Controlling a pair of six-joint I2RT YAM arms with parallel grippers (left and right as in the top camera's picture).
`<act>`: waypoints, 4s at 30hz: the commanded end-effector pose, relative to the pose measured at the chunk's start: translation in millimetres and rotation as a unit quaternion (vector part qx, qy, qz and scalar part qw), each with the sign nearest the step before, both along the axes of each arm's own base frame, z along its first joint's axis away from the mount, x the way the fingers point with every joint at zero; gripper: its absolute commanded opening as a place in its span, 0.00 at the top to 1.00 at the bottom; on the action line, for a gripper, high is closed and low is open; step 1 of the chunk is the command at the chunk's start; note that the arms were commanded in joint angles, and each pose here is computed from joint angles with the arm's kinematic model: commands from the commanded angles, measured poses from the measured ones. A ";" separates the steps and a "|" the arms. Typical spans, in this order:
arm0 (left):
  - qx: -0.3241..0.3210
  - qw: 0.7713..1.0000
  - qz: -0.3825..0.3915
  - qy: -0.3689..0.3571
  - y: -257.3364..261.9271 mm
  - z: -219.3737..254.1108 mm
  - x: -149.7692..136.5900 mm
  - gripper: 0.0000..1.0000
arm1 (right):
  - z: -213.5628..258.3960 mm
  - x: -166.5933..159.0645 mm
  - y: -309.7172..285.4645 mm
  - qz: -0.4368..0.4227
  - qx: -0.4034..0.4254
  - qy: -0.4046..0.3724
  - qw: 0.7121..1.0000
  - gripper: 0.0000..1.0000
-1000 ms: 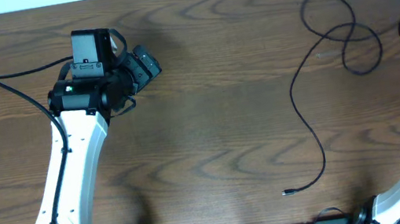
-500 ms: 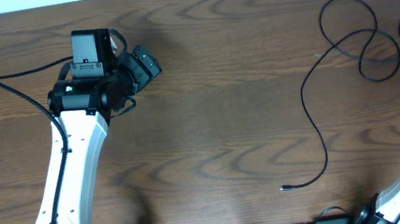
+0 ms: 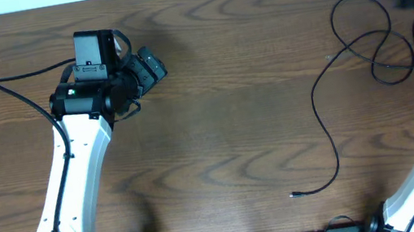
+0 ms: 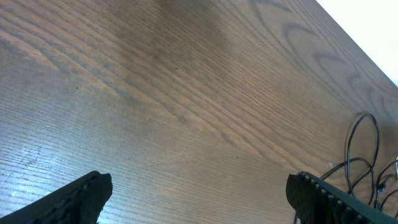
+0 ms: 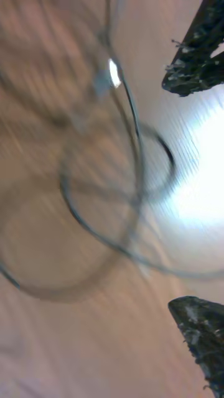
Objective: Untangle cables
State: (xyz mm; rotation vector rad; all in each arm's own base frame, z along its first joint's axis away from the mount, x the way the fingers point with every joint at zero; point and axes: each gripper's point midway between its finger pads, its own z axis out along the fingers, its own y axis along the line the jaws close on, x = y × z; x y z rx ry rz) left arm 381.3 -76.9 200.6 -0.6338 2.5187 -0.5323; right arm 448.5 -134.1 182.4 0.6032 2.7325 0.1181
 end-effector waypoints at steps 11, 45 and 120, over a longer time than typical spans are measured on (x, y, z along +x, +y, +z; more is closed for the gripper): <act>0.003 1.000 0.004 0.003 2.1 -2.1 2.0 0.05 | -40.6 -48.2 141.6 0.121 0.045 0.144 0.981 0.11; 0.003 1.000 0.004 0.003 2.1 -2.1 2.0 0.05 | -196.2 -92.1 164.0 0.084 -0.064 0.187 0.977 0.96; 0.003 1.000 0.004 0.003 2.1 -2.2 1.9 0.05 | -162.4 9.2 63.0 0.222 -0.108 -0.039 0.968 0.51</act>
